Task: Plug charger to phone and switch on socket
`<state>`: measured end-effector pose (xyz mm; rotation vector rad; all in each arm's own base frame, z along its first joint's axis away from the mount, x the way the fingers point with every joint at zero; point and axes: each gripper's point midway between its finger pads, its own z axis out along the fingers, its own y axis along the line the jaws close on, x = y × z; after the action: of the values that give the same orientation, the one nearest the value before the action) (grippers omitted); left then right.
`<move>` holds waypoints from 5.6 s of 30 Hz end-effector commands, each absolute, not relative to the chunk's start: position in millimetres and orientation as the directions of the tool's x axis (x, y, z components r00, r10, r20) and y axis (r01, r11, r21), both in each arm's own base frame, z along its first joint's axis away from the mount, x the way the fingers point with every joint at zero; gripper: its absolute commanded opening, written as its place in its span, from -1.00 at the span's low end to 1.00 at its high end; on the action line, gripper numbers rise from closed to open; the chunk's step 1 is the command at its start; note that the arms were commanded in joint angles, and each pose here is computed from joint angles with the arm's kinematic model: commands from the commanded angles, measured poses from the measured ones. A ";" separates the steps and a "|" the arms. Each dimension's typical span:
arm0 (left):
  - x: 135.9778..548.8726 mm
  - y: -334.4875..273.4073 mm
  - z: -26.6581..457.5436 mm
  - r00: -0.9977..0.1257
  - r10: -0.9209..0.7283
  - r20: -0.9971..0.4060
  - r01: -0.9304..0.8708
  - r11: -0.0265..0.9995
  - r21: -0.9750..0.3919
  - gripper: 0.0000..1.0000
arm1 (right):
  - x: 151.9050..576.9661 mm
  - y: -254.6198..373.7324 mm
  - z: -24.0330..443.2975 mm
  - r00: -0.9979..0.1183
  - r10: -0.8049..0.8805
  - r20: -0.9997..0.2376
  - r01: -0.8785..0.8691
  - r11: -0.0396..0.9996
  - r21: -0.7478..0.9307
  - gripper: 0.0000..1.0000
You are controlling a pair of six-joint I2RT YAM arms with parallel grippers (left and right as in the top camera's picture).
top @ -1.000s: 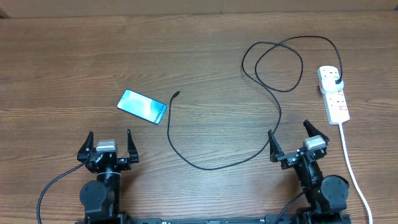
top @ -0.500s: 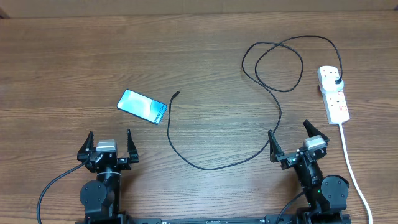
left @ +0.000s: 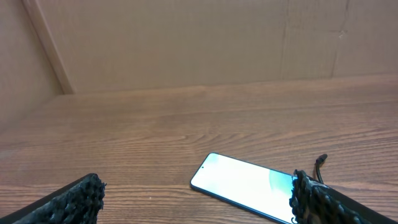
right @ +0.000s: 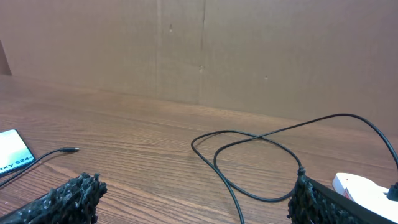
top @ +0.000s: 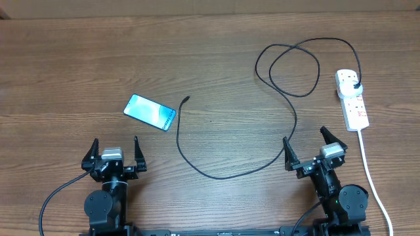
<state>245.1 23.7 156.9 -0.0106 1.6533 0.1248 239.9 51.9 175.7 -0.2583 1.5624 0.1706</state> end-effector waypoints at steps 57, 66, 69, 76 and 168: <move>379.0 -19.1 266.7 -0.776 -0.255 -0.577 -0.042 0.934 -0.356 0.99 | 239.9 52.7 173.3 0.005 -0.050 -0.999 -0.271 0.961 -0.049 1.00; 385.5 -38.0 211.9 -0.891 -0.240 -0.385 -0.064 0.906 -0.418 1.00 | 239.9 52.7 173.3 0.005 -0.050 -0.999 -0.271 0.961 -0.049 1.00; 390.5 -39.5 192.5 -0.901 -0.311 -0.302 -0.155 0.882 -0.446 0.65 | 239.9 52.7 173.2 0.005 -0.050 -0.999 -0.271 0.961 -0.049 1.00; 389.0 -37.4 132.3 -0.820 -0.558 -0.125 -0.513 0.814 -0.272 0.84 | 239.9 52.6 173.3 0.005 -0.050 -0.999 -0.271 0.961 -0.049 1.00; 407.3 -72.8 -22.4 -0.969 0.239 -0.064 0.244 0.967 -0.072 0.93 | 239.9 52.7 173.2 0.005 -0.050 -0.999 -0.271 0.961 -0.049 1.00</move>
<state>429.9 -53.0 1.5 0.2302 2.9889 -0.0248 239.8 51.9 175.7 -0.2586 1.5623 0.1709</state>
